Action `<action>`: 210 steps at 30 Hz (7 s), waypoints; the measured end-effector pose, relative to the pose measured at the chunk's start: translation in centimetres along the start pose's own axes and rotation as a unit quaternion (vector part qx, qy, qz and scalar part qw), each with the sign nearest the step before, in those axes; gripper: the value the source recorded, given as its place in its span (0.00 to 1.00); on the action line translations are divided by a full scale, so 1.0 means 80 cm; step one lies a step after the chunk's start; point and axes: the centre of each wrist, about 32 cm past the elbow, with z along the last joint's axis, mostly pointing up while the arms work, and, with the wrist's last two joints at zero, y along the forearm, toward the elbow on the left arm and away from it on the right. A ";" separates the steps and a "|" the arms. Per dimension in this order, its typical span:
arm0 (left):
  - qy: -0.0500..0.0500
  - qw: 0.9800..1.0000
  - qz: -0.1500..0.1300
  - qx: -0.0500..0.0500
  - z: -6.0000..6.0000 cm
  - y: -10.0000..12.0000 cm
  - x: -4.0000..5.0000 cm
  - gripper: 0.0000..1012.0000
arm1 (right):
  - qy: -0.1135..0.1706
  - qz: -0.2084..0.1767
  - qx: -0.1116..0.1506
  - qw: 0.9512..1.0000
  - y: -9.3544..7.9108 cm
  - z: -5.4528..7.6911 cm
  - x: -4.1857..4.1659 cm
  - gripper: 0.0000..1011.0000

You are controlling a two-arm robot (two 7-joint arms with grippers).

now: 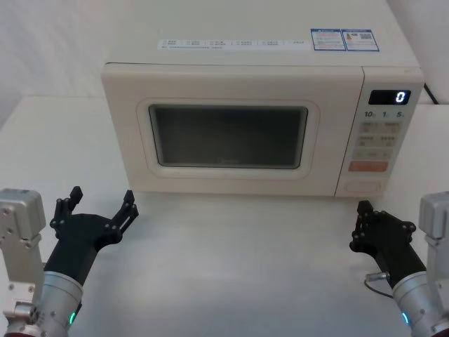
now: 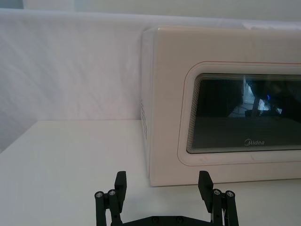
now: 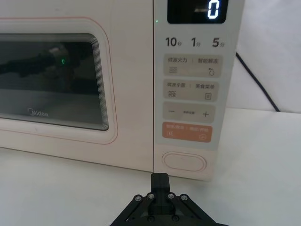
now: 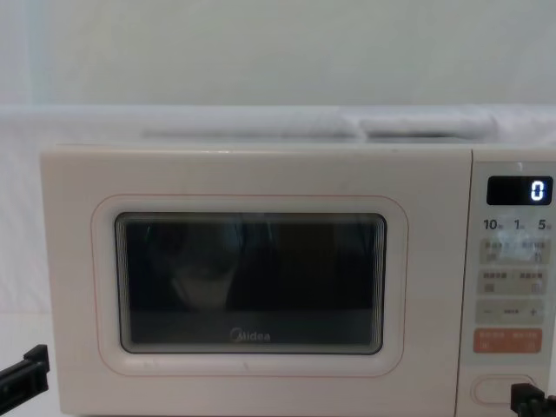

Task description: Press the button to open the microwave door with one hand; close the microwave door with the other hand.

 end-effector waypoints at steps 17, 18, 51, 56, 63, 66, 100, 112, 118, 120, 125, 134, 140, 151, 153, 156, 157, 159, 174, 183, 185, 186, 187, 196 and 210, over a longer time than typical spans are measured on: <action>0.000 1.000 0.000 0.000 0.000 0.000 0.000 0.99 | -0.012 0.005 -0.017 1.000 0.039 -0.005 0.004 0.00; 0.000 1.000 0.000 0.000 0.000 0.000 0.000 0.99 | -0.012 0.005 -0.018 1.000 0.040 -0.005 0.004 0.00; 0.000 1.000 0.000 0.000 0.000 0.000 0.000 0.99 | 0.014 -0.021 -0.021 0.999 0.070 -0.019 0.028 0.00; 0.000 1.000 0.000 0.000 0.000 0.000 0.000 0.99 | 0.009 -0.023 -0.022 0.999 0.076 -0.021 0.030 0.00; 0.000 1.000 0.000 0.000 0.000 0.000 0.000 0.99 | 0.010 -0.028 -0.019 0.999 0.083 -0.021 0.031 0.00; 0.000 1.000 0.000 0.000 0.000 0.000 0.000 0.99 | 0.009 -0.029 -0.019 0.999 0.085 -0.020 0.032 0.00; 0.000 1.000 0.000 0.000 0.000 0.000 0.000 0.99 | 0.012 -0.033 -0.018 0.999 0.104 -0.022 0.033 0.00; 0.000 1.000 0.000 0.000 0.000 0.000 0.000 0.99 | 0.003 -0.030 -0.020 0.999 0.104 -0.020 0.033 0.00; 0.000 1.000 0.000 0.000 0.000 0.000 0.000 0.99 | -0.003 -0.027 -0.019 0.999 0.099 -0.017 0.033 0.00; 0.000 1.000 0.000 0.000 0.000 0.000 0.000 0.99 | -0.004 -0.025 -0.021 0.999 0.094 -0.017 0.033 0.00; 0.000 1.000 0.000 0.000 0.000 0.000 0.000 0.99 | -0.005 -0.022 -0.025 0.999 0.080 -0.016 0.034 0.00; 0.000 1.000 0.000 0.000 0.000 0.000 0.000 0.99 | -0.012 -0.017 -0.030 0.999 0.053 -0.013 0.038 0.00; 0.000 1.000 0.000 0.000 0.000 0.000 0.000 0.99 | -0.022 -0.003 -0.021 1.000 0.038 -0.003 0.040 0.00; 0.000 1.000 0.000 0.000 0.000 0.000 0.000 0.99 | -0.044 0.033 -0.003 0.998 0.016 0.013 0.046 0.00; 0.000 1.000 0.000 0.000 0.000 0.000 0.000 0.99 | -0.049 0.035 -0.001 0.998 0.012 0.014 0.049 0.03; 0.000 1.000 0.000 0.000 0.000 0.000 0.000 0.99 | -0.047 0.029 0.003 0.998 0.006 0.014 0.055 0.13; 0.000 1.000 0.000 0.000 0.000 0.000 0.000 0.99 | -0.046 0.026 0.003 0.999 0.005 0.014 0.056 0.15; 0.000 1.000 0.000 0.000 0.000 0.000 0.000 0.99 | -0.045 0.022 0.005 0.999 0.002 0.014 0.058 0.19; 0.000 1.000 0.000 0.000 0.000 0.000 0.000 0.99 | -0.042 0.010 0.008 0.999 -0.013 0.008 0.067 0.66; 0.000 1.000 0.000 0.000 0.000 0.000 0.000 0.99 | -0.042 0.009 0.009 0.999 -0.013 0.007 0.067 0.93; 0.000 1.000 0.000 0.000 0.000 0.000 0.000 0.99 | -0.042 0.010 0.009 0.999 -0.013 0.007 0.067 0.97; 0.000 1.000 0.000 0.000 0.000 0.000 0.000 0.99 | -0.042 0.010 0.009 0.999 -0.013 0.007 0.067 0.99; 0.000 1.000 0.000 0.000 0.000 0.000 0.000 0.99 | -0.042 0.010 0.008 0.999 -0.013 0.007 0.067 0.99; 0.000 1.000 0.000 0.000 0.000 0.000 0.000 0.99 | -0.042 0.010 0.008 0.999 -0.013 0.007 0.067 0.99; 0.000 1.000 0.000 0.000 0.000 0.000 0.000 0.99 | -0.043 0.011 0.007 0.999 -0.012 0.008 0.067 0.99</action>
